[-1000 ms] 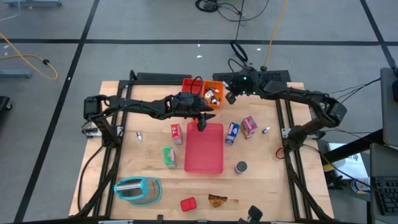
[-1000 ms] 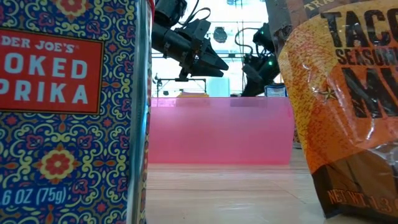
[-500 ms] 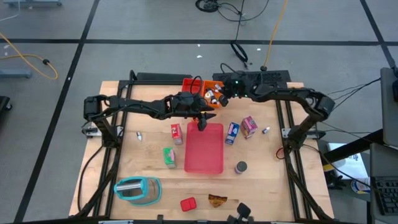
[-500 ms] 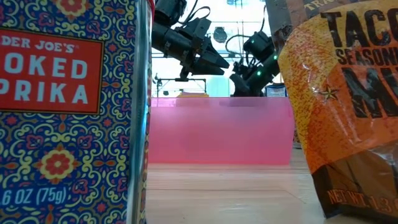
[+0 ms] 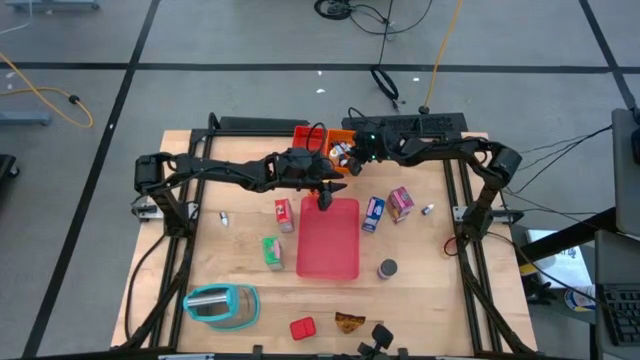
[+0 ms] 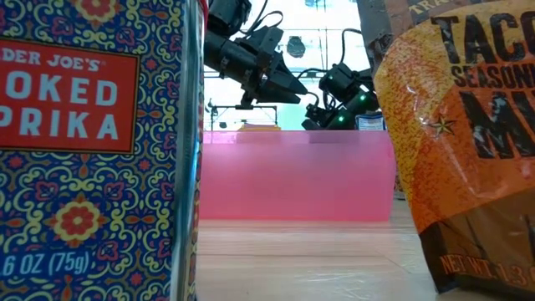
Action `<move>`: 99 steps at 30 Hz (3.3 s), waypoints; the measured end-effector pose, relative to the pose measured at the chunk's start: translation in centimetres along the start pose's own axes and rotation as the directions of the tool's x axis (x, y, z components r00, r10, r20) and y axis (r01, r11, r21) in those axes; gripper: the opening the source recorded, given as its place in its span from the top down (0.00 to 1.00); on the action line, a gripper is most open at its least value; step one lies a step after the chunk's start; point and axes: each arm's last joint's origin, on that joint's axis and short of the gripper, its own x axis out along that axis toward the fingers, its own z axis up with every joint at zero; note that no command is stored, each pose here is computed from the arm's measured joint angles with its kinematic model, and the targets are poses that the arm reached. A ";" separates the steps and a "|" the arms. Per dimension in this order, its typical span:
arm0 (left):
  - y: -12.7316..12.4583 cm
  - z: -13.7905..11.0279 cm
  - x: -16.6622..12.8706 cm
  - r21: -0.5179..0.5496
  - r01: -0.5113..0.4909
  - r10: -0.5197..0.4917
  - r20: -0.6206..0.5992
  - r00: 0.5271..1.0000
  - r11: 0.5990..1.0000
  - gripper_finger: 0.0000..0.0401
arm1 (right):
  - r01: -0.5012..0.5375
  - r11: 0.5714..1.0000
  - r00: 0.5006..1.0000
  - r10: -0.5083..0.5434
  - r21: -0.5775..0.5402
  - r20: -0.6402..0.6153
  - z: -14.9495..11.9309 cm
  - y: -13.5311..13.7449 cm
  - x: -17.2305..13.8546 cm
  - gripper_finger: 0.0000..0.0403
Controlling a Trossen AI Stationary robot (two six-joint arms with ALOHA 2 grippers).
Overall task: Pick & Place Kitchen Items
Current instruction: Put the top right small black food coloring bottle into the orange basket, then put the top small black food coloring bottle into the orange basket
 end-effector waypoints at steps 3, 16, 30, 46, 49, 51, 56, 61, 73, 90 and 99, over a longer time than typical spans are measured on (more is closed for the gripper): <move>0.0 0.0 0.0 0.001 0.000 0.000 0.000 1.000 1.000 0.62 | 0.000 1.000 1.000 0.000 0.000 0.001 0.0 0.0 0.0 0.86; 0.2 0.0 -0.7 0.003 -0.064 0.064 -0.043 0.997 0.998 0.62 | 0.003 1.000 1.000 -0.003 -0.010 0.015 0.1 0.0 0.0 0.64; 1.3 0.8 -11.4 0.133 -0.627 0.632 -0.327 0.703 0.767 0.62 | -0.004 1.000 0.999 0.004 -0.016 0.038 0.7 0.3 -0.7 0.61; 8.7 -5.5 -13.0 0.035 -0.667 0.568 -0.559 0.604 0.744 0.62 | -0.077 0.993 0.982 0.091 -0.087 0.165 3.2 3.8 -4.4 0.61; 9.4 -7.0 -13.3 0.032 -0.681 0.568 -0.582 0.582 0.731 0.62 | -0.096 0.990 0.975 0.114 -0.104 0.189 3.5 4.6 -5.5 0.61; 9.7 -7.7 -13.4 0.032 -0.682 0.565 -0.589 0.578 0.731 0.62 | -0.107 0.987 0.969 0.130 -0.121 0.208 3.7 5.2 -5.9 0.61; 10.2 -9.5 -13.5 -0.008 -0.652 0.515 -0.605 0.607 0.758 0.62 | -0.123 0.981 0.963 0.154 -0.147 0.223 3.9 6.1 -6.4 0.61; 10.2 -10.5 -13.5 -0.015 -0.632 0.500 -0.597 0.627 0.775 0.62 | -0.129 0.979 0.962 0.163 -0.160 0.218 3.8 6.5 -6.4 0.61; 10.2 -12.3 -13.1 -0.036 -0.592 0.462 -0.586 0.665 0.805 0.62 | -0.132 0.978 0.962 0.166 -0.160 0.218 3.8 6.6 -6.4 0.61; 10.7 -15.0 -11.7 0.000 -0.560 0.437 -0.626 0.646 0.828 0.76 | -0.137 0.977 0.961 0.171 -0.162 0.216 3.8 6.8 -6.4 0.61; 10.7 -14.9 -11.7 -0.032 -0.581 0.438 -0.623 0.648 0.813 0.91 | -0.138 0.978 0.962 0.171 -0.159 0.214 3.7 6.8 -6.4 0.61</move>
